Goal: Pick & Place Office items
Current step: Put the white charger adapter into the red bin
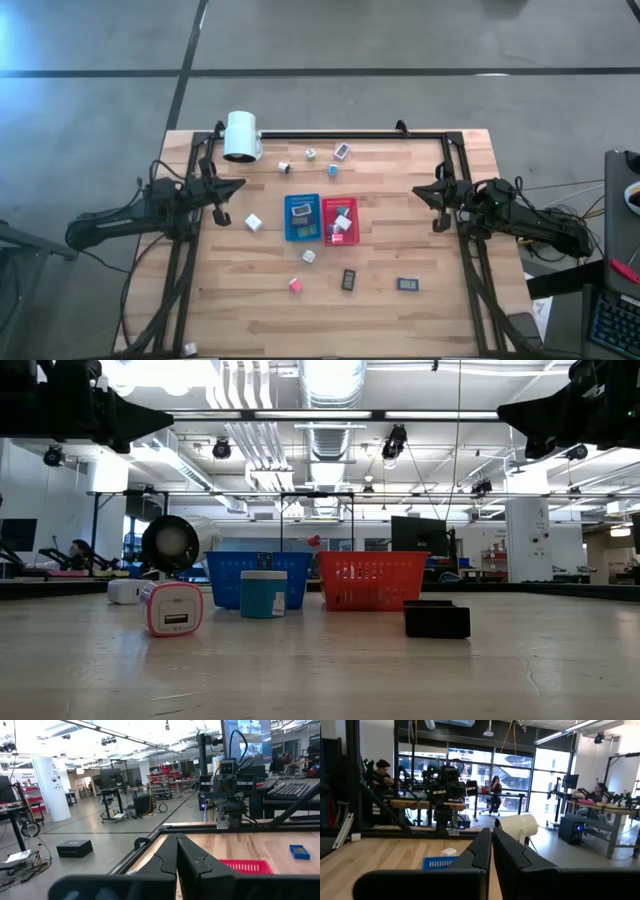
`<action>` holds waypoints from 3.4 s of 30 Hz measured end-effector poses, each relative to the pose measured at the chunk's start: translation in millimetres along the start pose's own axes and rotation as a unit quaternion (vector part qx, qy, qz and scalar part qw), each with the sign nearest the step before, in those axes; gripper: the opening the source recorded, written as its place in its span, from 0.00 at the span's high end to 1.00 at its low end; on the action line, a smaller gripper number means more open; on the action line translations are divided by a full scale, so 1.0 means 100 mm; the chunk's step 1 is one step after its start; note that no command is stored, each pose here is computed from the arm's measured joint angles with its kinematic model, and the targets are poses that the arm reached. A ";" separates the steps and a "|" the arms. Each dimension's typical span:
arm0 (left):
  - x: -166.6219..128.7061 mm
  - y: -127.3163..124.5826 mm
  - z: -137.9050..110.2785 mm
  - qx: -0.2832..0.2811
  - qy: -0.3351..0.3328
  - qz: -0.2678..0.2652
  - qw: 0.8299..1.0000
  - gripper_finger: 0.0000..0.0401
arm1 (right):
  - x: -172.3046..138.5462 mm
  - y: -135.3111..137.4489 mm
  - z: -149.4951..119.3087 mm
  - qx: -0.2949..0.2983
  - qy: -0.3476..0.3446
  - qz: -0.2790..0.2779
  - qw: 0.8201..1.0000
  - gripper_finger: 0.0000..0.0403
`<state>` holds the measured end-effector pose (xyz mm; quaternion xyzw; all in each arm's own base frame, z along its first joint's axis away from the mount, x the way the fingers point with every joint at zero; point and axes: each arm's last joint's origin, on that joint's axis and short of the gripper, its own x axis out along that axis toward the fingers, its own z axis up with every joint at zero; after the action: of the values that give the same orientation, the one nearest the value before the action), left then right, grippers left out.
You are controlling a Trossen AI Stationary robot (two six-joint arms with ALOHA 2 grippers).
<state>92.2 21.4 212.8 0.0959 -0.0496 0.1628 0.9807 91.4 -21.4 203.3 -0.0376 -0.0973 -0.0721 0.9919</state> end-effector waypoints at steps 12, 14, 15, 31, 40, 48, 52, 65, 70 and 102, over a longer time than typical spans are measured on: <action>0.00 0.00 0.00 -0.013 0.000 0.000 1.000 0.99 | 0.00 0.00 0.03 -0.010 -0.014 -0.001 1.000 0.97; 0.00 0.00 0.00 -0.023 0.000 0.000 1.000 0.99 | 0.00 0.00 0.03 -0.010 -0.014 -0.001 1.000 0.97; 0.00 0.00 0.00 -0.025 0.000 0.000 1.000 0.99 | 0.00 0.00 0.03 -0.010 -0.014 -0.001 1.000 0.97; 0.07 0.08 0.14 -0.052 -0.022 0.105 0.993 0.99 | 0.00 -0.04 0.02 0.003 -0.011 -0.074 0.997 0.97; 0.43 0.04 0.12 -0.020 0.090 0.112 0.989 0.99 | 0.00 -0.06 0.00 0.007 -0.007 -0.095 0.995 0.97; 1.01 0.18 0.21 0.073 0.307 0.184 0.931 0.99 | 0.01 -0.06 -0.02 0.001 0.004 -0.095 0.995 0.97; 1.40 0.33 0.26 0.124 0.423 0.132 0.888 0.99 | 0.02 -0.06 -0.03 0.002 0.008 -0.095 0.995 0.97; 2.29 0.80 0.00 0.199 0.575 -0.045 0.793 0.90 | 0.02 -0.05 -0.05 -0.007 0.018 -0.089 0.996 0.97; 2.39 0.91 -0.22 0.157 0.575 -0.143 0.791 0.84 | 0.02 -0.05 -0.06 -0.007 0.026 -0.088 0.996 0.97; 2.35 0.94 -1.09 0.177 0.667 -0.230 0.686 0.17 | 0.02 -0.05 -0.06 -0.008 0.027 -0.089 0.996 0.97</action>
<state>290.3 203.6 152.8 0.1425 0.6711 -0.0410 0.7264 93.9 -27.5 197.8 -0.0347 -0.0729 -0.1616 0.9835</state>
